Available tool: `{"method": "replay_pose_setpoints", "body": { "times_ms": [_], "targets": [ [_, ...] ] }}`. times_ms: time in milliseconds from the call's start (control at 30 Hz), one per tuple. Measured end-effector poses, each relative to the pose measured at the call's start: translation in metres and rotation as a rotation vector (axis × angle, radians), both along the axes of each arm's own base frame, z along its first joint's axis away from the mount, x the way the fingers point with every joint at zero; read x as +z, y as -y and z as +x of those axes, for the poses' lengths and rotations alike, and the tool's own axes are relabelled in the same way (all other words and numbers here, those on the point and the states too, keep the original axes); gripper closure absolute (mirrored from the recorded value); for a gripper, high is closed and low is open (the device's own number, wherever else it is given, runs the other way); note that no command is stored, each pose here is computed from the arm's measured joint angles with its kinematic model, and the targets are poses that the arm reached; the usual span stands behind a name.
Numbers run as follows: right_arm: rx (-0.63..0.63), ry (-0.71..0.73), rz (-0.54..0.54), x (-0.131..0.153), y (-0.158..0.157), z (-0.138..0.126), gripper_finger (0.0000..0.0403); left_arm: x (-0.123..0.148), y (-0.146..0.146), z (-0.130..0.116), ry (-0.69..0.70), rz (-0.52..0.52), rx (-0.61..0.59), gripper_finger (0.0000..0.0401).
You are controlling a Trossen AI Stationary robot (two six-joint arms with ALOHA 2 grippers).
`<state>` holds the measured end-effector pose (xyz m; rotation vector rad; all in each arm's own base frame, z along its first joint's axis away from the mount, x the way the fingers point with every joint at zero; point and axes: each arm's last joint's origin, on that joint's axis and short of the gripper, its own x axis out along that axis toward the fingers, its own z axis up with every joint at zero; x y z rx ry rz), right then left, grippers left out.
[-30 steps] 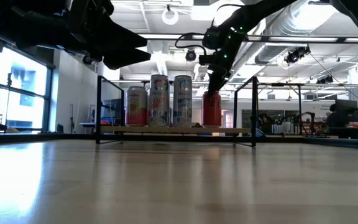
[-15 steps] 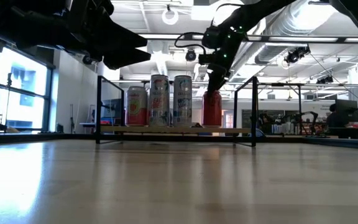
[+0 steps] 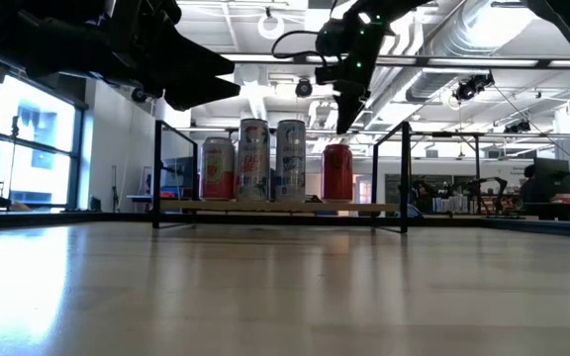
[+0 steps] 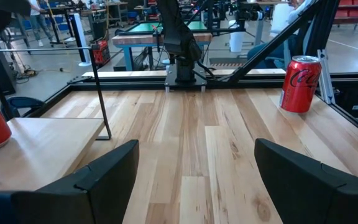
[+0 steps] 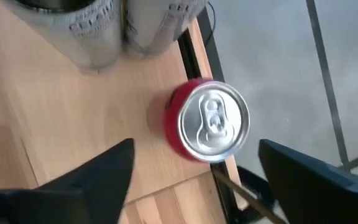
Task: Place canned beverage on shelf
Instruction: Put the top red soda can on the shelf
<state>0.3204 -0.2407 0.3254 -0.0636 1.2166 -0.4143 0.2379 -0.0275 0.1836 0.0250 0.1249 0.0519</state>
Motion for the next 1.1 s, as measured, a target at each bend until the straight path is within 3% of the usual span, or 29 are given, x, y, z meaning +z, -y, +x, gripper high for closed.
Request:
{"method": "replay_pose_setpoints", "body": {
  "times_ms": [100, 333, 400, 600, 800, 1100],
  "targets": [
    [-0.023, -0.026, -0.011, 0.002, 0.000, -0.003, 0.0131, 0.000, 0.000, 0.000, 0.000, 0.000, 0.000, 0.0091],
    [-0.138, -0.044, -0.051, 0.002, 0.027, -0.023, 0.0354, 0.000, 0.000, 0.000, 0.000, 0.000, 0.000, 0.0091],
    [-0.155, -0.038, -0.052, 0.002, 0.032, -0.027, 0.0389, 0.000, 0.000, 0.000, 0.000, 0.000, 0.000, 0.0091],
    [-0.157, 0.002, -0.016, -0.015, 0.036, -0.024, 0.0370, 0.000, 0.000, 0.000, -0.001, 0.008, -0.001, 0.0091],
    [-0.164, -0.021, -0.009, -0.031, 0.038, -0.025, 0.0400, 0.000, 0.000, 0.000, -0.001, 0.008, -0.001, 0.0091],
    [-0.132, 0.051, 0.040, -0.031, 0.038, -0.021, 0.0402, 0.000, 0.000, 0.000, -0.001, 0.008, -0.001, 0.0091]
  ]
}}
